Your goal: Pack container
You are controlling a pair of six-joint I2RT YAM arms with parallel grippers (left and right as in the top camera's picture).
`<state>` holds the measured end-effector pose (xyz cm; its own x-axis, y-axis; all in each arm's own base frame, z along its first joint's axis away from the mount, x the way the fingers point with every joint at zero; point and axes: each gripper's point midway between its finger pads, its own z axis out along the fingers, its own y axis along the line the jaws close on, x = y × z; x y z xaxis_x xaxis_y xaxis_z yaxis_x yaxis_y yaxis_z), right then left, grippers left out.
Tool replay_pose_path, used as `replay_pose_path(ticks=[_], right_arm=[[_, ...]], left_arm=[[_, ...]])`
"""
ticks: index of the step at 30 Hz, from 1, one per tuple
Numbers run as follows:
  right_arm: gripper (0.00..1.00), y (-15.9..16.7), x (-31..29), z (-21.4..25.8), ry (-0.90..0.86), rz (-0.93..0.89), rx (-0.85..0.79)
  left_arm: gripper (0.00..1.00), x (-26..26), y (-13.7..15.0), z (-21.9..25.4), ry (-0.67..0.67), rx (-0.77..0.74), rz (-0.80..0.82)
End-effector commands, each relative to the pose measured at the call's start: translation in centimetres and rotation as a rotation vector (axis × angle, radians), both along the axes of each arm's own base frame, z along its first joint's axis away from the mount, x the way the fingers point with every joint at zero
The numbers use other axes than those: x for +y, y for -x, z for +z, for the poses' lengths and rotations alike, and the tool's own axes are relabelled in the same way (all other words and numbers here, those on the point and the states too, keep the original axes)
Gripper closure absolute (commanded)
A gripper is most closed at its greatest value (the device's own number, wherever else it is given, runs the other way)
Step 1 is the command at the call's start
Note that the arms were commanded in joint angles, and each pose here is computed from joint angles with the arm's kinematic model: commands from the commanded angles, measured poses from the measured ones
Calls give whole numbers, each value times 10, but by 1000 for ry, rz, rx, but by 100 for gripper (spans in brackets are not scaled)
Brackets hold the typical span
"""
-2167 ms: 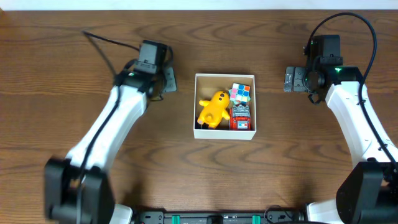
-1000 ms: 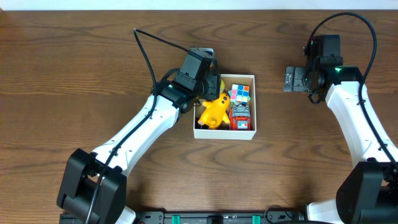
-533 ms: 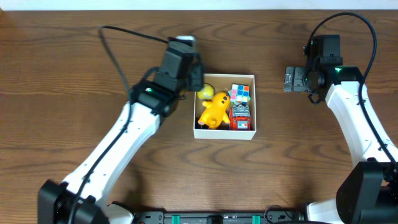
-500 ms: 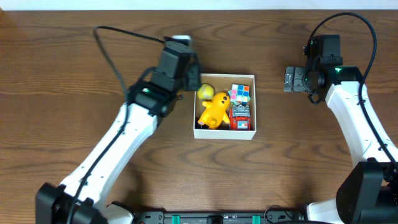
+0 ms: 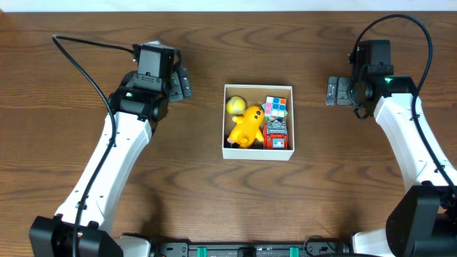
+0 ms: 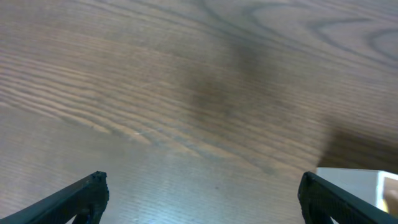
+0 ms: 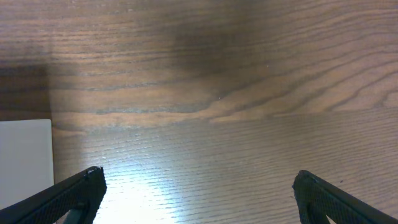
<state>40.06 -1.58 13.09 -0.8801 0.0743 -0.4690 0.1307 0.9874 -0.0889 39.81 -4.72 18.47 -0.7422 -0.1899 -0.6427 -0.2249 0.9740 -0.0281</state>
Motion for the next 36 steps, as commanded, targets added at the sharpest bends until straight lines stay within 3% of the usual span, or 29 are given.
replay_pose_path(ticks=[1,21,29,36], right_arm=[[1,-4,-2,11,10,-1,-29],[1,0,-2,11,10,1,-23],[1,26,31,113,-10,87,-293],[1,94,74,222,-83,239,-622]], left_arm=[[2,4,1,-1,-19,7,7],[2,4,2,-1,-18,7,6],[2,4,2,-1,-19,7,7],[2,4,2,-1,-19,7,7]])
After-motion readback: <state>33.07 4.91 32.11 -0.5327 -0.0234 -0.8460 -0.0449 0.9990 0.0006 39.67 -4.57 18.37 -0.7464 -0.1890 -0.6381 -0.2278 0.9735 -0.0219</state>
